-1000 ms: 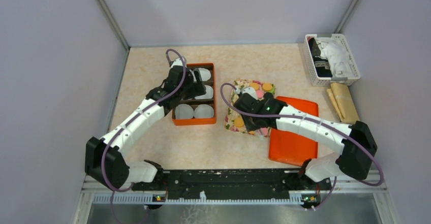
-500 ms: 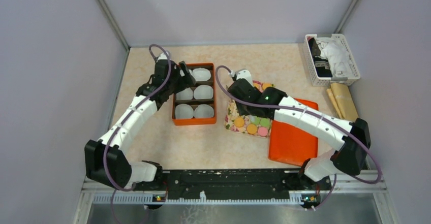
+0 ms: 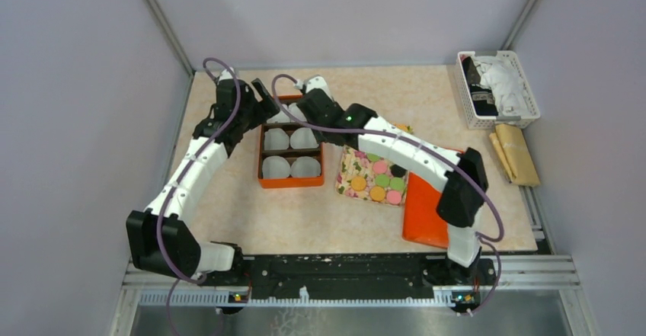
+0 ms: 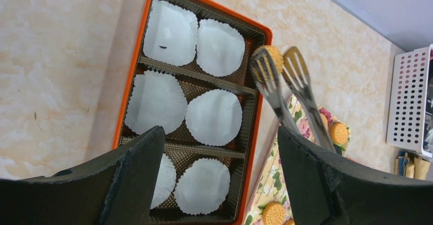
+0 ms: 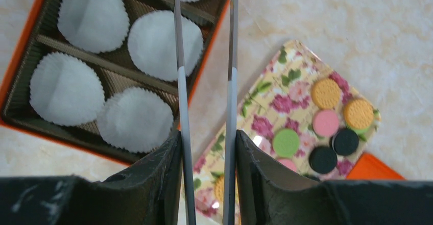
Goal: Pack the cookies
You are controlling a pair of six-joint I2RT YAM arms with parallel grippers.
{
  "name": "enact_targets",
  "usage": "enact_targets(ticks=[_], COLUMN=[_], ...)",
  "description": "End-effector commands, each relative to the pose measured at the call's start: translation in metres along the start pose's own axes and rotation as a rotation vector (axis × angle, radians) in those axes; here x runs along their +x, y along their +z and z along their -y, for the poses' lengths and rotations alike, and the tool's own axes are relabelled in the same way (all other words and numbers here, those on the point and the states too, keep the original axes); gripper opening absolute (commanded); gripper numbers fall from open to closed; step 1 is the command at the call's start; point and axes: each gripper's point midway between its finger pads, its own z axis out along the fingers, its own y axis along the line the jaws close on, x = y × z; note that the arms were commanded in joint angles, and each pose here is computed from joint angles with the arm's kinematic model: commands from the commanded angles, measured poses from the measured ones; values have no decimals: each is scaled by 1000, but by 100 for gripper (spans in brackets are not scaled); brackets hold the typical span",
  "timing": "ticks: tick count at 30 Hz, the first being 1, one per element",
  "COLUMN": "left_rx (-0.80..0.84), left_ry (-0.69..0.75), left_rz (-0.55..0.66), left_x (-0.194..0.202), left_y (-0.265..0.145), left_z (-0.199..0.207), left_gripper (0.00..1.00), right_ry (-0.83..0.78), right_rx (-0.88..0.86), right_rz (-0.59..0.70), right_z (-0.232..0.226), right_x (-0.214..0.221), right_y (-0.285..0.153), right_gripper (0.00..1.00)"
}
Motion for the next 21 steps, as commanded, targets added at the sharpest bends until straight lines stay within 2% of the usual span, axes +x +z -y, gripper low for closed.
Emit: enact_targets(ticks=[1,9,21], left_rx=[16,-58,-112], left_ry=[1,8,-15], left_rz=[45,89,141], left_x=[-14,-21,-30], left_y=[-3,-9,-19], left_z=[3,-16,-31], left_gripper=[87,87,88], right_ry=[-26,-49,-39], right_rx=[-43,-115,-177], right_rz=[98,105,81], right_z=[-26,-61,-78], right_x=[-46,-69,-59], right_y=[17,58,94], right_gripper=[0,0,0])
